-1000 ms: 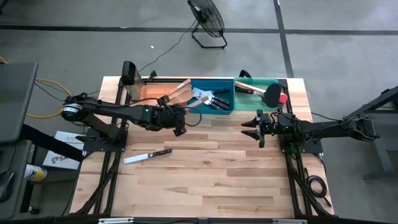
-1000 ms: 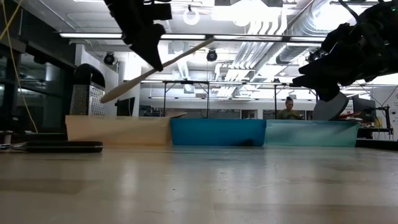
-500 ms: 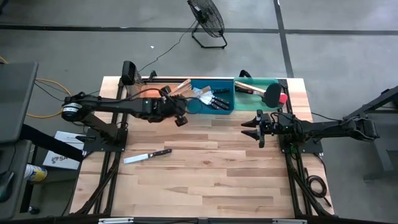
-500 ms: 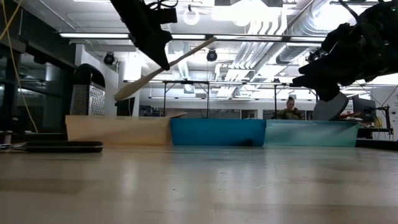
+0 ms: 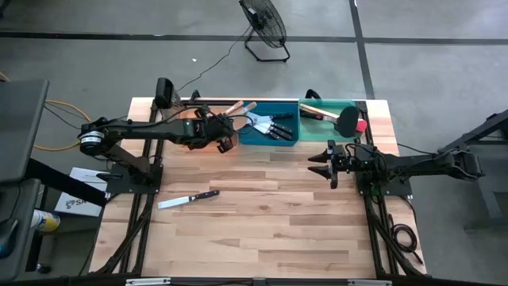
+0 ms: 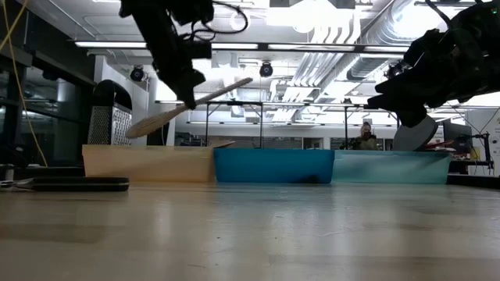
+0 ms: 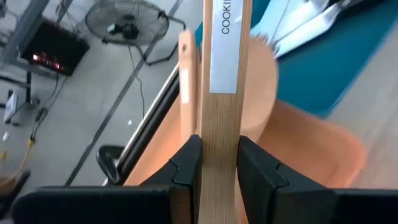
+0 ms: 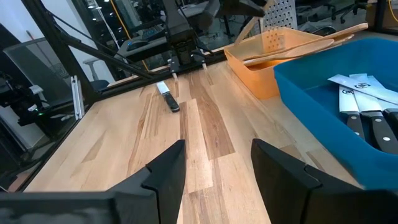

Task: Pick & Place Kitchen Items
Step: Put the wooden serving spoon into the orange bin

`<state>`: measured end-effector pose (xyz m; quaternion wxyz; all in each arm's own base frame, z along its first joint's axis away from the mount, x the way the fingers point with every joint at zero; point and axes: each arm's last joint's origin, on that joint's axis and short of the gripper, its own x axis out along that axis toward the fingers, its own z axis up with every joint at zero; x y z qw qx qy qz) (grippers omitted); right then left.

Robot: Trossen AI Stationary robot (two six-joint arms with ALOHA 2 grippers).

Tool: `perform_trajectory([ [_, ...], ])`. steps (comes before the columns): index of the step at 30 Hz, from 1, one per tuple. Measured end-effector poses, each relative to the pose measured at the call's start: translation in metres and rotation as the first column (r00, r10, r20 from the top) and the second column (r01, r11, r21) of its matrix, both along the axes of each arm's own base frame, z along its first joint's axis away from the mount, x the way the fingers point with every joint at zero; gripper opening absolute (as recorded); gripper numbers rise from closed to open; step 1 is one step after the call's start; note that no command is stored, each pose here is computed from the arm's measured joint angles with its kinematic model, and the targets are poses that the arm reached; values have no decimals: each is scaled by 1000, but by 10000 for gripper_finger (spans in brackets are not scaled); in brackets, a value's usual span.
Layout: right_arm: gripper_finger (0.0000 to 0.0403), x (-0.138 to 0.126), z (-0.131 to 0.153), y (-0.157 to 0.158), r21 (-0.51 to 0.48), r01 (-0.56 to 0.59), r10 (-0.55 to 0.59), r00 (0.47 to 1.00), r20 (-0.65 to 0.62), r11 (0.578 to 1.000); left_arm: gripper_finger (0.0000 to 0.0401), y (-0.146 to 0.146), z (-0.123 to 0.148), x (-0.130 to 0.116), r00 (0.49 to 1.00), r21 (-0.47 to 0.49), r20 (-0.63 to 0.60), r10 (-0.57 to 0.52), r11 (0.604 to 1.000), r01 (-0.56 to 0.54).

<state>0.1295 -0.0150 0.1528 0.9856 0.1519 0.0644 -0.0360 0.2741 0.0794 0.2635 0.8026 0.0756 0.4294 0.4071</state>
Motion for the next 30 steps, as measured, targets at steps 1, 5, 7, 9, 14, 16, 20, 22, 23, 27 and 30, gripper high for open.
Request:
perform_trajectory([
  [1, 174, 0, 0, 0, 0, 0, 0, 1000, 1, 1000, 70, 1, -3, -2, 1000, -5, -7, 8, 1000, -8],
  [5, 174, 0, 0, 0, 0, 0, 0, 1000, 0, 1000, 70, 7, -13, -7, 999, -21, -23, 44, 999, -44],
  [7, 174, 0, 0, 0, 0, 0, 0, 1000, 0, 1000, 70, 9, -18, -10, 998, -30, -28, 64, 997, -65],
  [9, 174, 0, 0, 0, 0, 0, 0, 1000, 1, 1000, 70, 12, -23, -12, 996, -45, -31, 80, 996, -81],
  [14, 174, 0, 0, 0, 0, 0, 0, 1000, 0, 1000, 70, 18, -31, -18, 994, -90, -31, 105, 990, -108],
  [16, 174, 0, 0, 0, 0, 0, 0, 1000, 0, 1000, 70, 20, -33, -20, 993, -97, -39, 114, 988, -117],
  [20, 174, 0, 0, 0, 0, 0, 0, 1000, 0, 1000, 70, 27, -38, -24, 992, -147, -42, 118, 982, -123],
  [22, 174, 0, 0, 0, 0, 0, 0, 1000, 0, 1000, 70, 31, -39, -26, 992, -177, -44, 119, 976, -125],
  [23, 174, 0, 0, 0, 0, 0, 0, 1000, 0, 1000, 70, 33, -39, -27, 992, -190, -41, 121, 974, -126],
  [27, 174, 0, 0, 0, 0, 0, 0, 1000, 0, 1000, 70, 41, -40, -31, 992, -232, -38, 123, 964, -129],
  [30, 174, 0, 0, 0, 0, 0, 0, 1000, 0, 1000, 70, 49, -41, -35, 996, -288, -41, 81, 954, -89],
])
